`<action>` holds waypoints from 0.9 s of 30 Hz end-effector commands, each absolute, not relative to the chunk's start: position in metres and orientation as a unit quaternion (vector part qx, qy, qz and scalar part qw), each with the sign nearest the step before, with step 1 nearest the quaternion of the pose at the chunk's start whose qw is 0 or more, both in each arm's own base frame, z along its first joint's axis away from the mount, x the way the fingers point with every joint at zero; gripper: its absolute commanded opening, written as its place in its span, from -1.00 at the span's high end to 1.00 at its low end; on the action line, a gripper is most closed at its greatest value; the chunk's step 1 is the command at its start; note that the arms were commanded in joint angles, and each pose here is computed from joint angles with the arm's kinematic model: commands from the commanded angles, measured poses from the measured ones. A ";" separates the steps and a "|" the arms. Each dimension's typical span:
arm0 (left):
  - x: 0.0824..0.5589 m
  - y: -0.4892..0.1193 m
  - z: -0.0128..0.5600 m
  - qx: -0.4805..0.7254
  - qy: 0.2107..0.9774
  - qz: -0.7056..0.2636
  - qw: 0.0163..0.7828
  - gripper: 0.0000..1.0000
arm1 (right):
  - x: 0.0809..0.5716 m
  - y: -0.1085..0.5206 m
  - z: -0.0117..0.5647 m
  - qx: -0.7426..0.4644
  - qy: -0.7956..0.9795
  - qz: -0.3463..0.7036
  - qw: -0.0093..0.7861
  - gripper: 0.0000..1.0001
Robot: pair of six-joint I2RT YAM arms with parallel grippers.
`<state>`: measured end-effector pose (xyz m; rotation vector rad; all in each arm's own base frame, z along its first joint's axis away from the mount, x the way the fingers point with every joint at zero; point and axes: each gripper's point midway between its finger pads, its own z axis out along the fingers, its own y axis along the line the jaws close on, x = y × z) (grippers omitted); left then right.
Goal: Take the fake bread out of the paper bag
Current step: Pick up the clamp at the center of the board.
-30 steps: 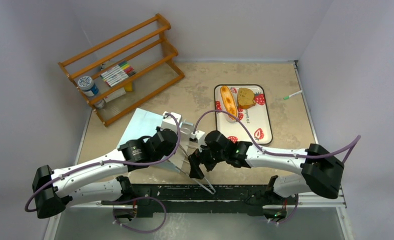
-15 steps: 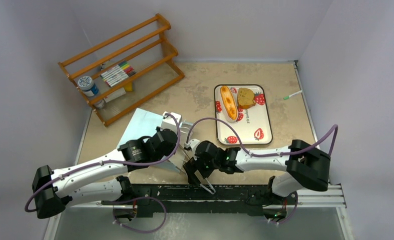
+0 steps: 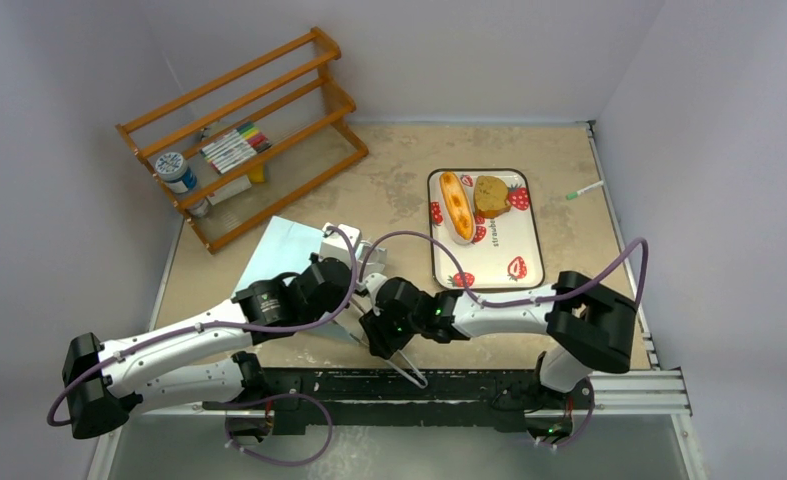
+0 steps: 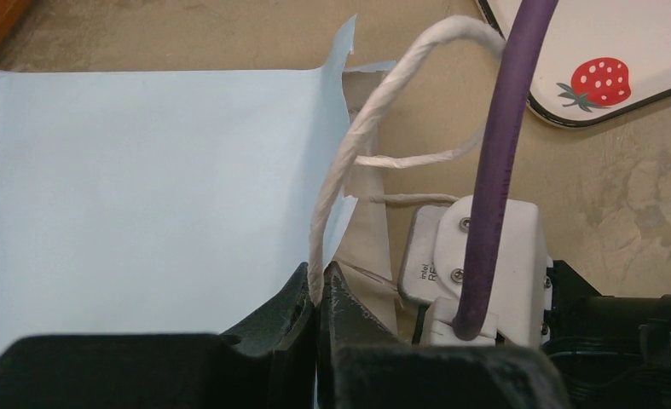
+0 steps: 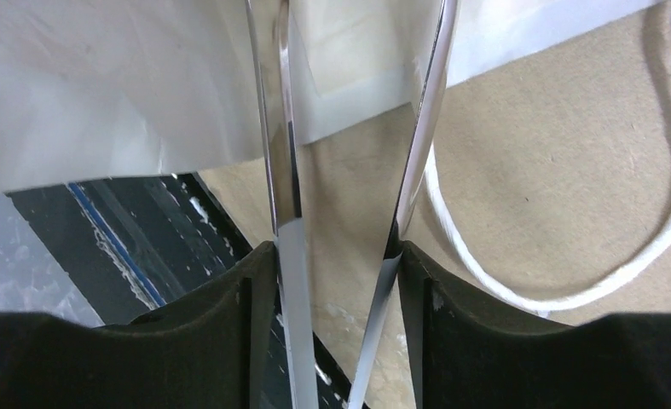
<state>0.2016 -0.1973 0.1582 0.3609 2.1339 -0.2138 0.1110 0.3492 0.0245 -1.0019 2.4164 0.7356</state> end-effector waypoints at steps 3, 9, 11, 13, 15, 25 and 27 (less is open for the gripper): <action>0.205 -0.202 0.175 0.138 0.860 -0.107 0.479 1.00 | 0.112 0.342 0.047 -0.398 0.847 0.262 0.235 -0.06; 0.205 -0.201 0.180 0.136 0.859 -0.107 0.482 1.00 | 0.110 0.353 0.062 -0.459 0.809 0.278 0.240 -0.07; 0.206 -0.202 0.181 0.135 0.859 -0.107 0.482 1.00 | 0.109 0.358 0.065 -0.474 0.799 0.282 0.238 -0.09; 0.206 -0.202 0.182 0.133 0.859 -0.108 0.483 1.00 | 0.109 0.362 0.065 -0.485 0.793 0.284 0.235 -0.10; 0.206 -0.202 0.183 0.131 0.858 -0.110 0.485 1.00 | 0.108 0.366 0.064 -0.491 0.791 0.286 0.229 -0.11; 0.205 -0.202 0.184 0.131 0.859 -0.112 0.482 1.00 | 0.147 0.390 0.067 -0.465 0.809 0.260 0.250 -0.12; 0.204 -0.202 0.183 0.134 0.859 -0.112 0.481 1.00 | 0.153 0.396 0.073 -0.462 0.806 0.266 0.259 -0.13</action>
